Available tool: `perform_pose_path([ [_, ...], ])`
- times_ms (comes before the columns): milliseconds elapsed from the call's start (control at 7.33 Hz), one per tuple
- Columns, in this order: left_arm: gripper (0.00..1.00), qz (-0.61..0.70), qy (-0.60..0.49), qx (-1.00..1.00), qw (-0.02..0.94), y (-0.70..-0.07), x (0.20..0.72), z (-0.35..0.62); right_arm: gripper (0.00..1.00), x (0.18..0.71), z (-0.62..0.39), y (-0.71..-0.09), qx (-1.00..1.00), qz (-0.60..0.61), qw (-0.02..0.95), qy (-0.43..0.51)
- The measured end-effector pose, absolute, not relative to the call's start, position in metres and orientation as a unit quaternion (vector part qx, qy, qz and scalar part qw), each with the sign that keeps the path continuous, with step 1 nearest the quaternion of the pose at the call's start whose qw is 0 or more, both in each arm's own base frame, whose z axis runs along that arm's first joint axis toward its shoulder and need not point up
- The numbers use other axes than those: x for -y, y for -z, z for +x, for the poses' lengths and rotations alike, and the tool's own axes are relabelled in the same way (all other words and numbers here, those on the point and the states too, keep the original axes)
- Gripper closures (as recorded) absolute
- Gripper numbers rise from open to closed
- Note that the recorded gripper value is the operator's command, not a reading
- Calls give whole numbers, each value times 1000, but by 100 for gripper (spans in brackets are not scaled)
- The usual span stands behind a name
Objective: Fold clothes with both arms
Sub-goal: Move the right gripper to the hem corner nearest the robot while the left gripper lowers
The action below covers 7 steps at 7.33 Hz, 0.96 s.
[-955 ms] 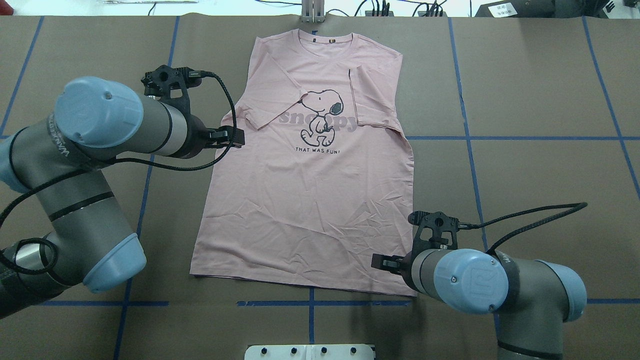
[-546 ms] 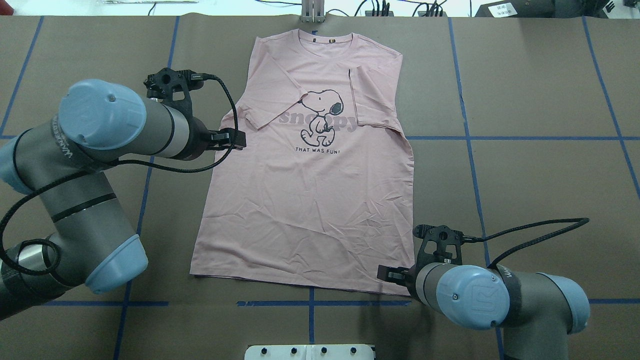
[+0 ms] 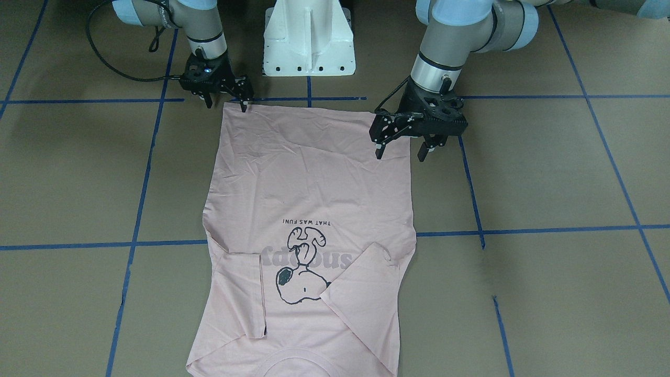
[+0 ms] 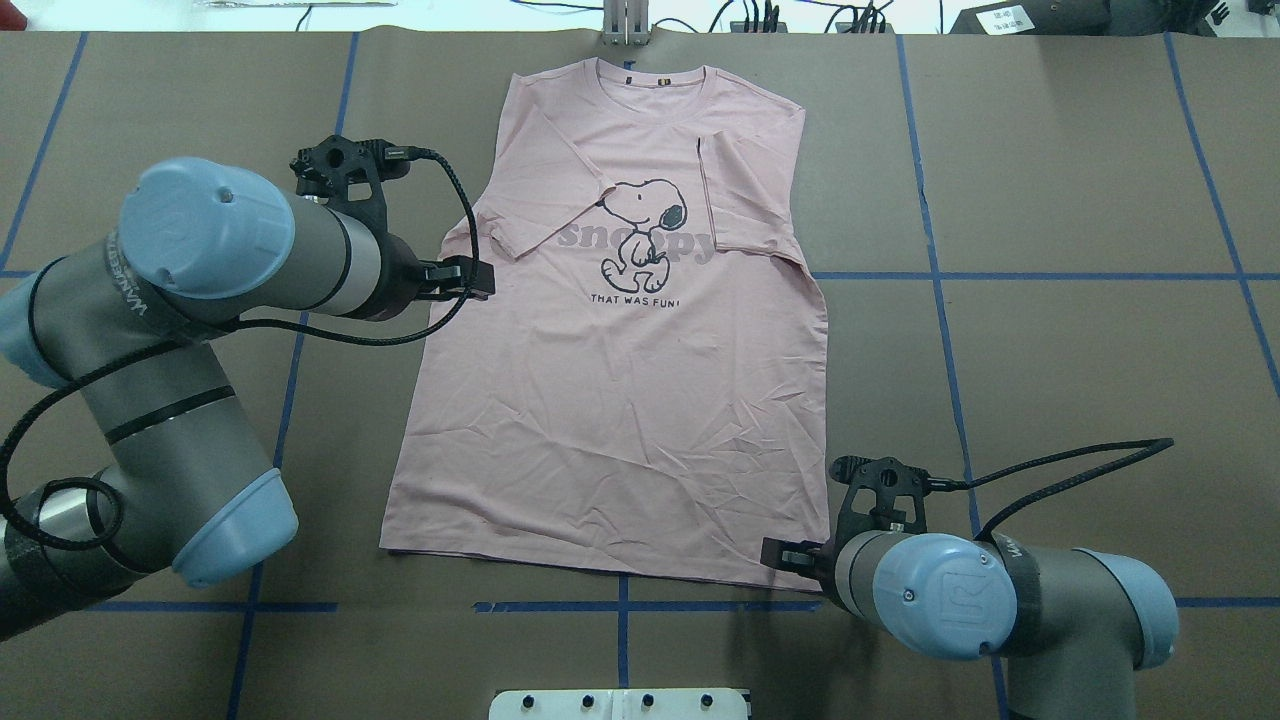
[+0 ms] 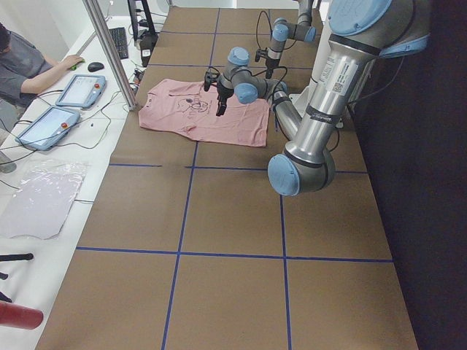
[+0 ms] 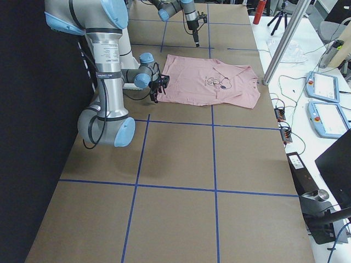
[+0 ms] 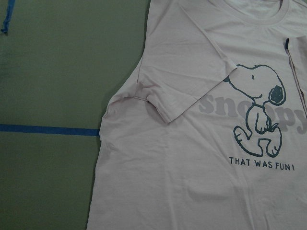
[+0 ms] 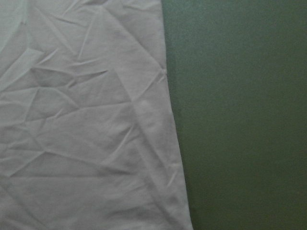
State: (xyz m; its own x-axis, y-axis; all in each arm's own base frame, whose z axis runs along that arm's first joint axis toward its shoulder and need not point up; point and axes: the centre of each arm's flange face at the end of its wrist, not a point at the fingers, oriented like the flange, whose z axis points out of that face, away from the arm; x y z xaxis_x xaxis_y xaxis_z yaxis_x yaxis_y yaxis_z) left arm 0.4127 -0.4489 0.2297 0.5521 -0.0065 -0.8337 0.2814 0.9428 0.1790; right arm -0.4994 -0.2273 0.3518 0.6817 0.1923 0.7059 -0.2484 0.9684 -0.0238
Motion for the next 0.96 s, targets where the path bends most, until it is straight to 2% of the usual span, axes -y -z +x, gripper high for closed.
perform_pose_path([
  [136, 0, 148, 83, -466, 868, -229, 449, 413, 1, 227, -500, -352, 380, 35, 917, -119],
  [409, 0, 148, 83, -465, 869, -230, 449, 412, 8, 225, -502, -353, 380, 29, 917, -116],
  [546, 0, 148, 83, -465, 869, -231, 449, 412, 14, 223, -503, -353, 380, 21, 918, -111],
  [955, 0, 147, 82, -465, 869, -231, 449, 412, 41, 221, -504, -354, 379, 12, 919, -108],
])
